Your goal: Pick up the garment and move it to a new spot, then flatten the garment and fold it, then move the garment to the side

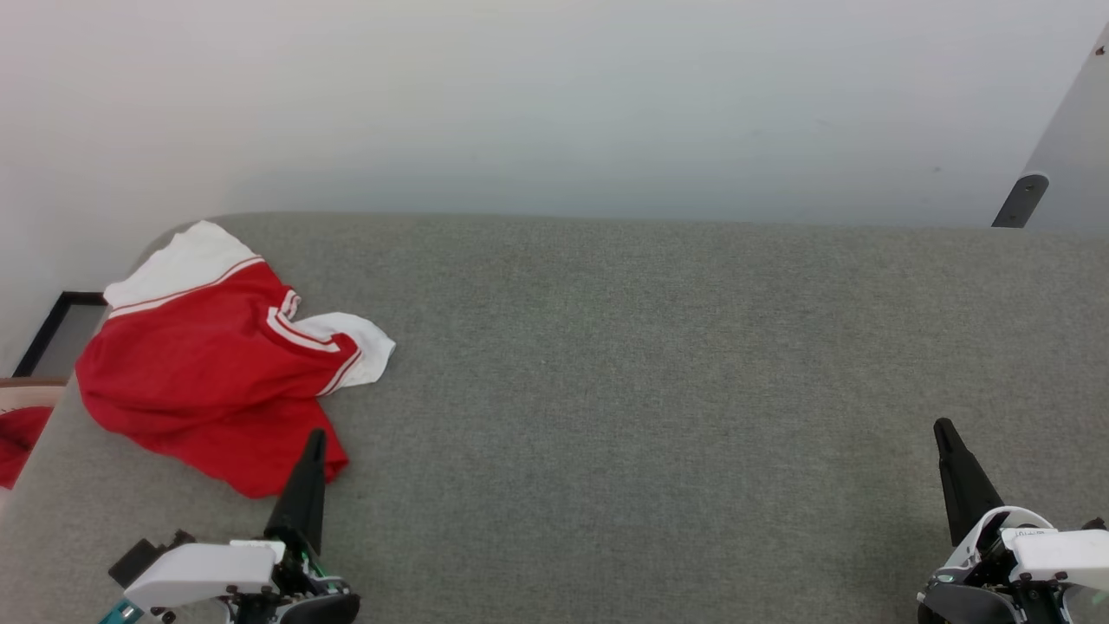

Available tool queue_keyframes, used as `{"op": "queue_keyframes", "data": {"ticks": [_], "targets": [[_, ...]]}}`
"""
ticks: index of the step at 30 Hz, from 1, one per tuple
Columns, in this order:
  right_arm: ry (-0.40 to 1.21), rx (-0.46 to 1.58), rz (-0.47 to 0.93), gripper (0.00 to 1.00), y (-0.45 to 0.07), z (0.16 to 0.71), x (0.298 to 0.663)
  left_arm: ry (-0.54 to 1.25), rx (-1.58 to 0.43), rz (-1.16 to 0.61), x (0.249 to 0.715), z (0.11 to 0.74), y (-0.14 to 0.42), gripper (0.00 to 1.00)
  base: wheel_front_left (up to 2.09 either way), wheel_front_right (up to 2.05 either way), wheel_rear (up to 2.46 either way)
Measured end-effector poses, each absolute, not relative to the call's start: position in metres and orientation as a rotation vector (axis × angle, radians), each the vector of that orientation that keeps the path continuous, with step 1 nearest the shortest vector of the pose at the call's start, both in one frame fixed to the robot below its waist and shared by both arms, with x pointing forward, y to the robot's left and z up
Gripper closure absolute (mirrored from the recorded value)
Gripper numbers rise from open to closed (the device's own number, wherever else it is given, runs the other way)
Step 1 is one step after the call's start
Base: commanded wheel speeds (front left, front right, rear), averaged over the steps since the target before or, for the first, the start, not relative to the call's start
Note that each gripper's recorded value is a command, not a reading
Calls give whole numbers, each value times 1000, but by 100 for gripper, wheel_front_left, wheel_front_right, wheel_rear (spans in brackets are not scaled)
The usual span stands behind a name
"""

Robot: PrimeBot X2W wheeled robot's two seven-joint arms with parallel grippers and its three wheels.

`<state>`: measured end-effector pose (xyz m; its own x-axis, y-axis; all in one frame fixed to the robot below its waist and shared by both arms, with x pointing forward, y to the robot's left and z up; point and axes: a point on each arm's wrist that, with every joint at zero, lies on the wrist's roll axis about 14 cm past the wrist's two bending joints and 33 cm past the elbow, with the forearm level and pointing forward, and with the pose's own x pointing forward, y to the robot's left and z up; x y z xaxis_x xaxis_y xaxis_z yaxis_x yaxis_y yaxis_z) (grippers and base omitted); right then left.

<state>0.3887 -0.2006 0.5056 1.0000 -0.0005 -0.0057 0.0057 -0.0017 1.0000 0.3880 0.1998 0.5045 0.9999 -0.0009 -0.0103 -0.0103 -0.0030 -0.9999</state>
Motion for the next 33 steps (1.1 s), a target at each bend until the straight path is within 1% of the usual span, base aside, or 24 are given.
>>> {"op": "queue_keyframes", "data": {"ticks": [4,5,11,17,24,33], "targets": [[4,1573,-5,100,-201,506,389,9,-1574,7,388,505,200,100,0,0,0],[6,1573,-7,0,-201,505,388,11,-1574,10,388,503,200,0,0,0,0],[69,1581,-81,0,-201,476,375,81,-1588,86,373,472,197,0,0,0,0],[62,1561,-82,0,-202,477,377,62,-1541,92,374,476,202,0,0,0,0],[63,1442,-65,0,-200,483,384,51,-1403,91,378,481,208,0,0,0,0],[70,1218,-28,0,-197,490,392,50,-1195,89,379,485,212,0,0,0,0]]}}
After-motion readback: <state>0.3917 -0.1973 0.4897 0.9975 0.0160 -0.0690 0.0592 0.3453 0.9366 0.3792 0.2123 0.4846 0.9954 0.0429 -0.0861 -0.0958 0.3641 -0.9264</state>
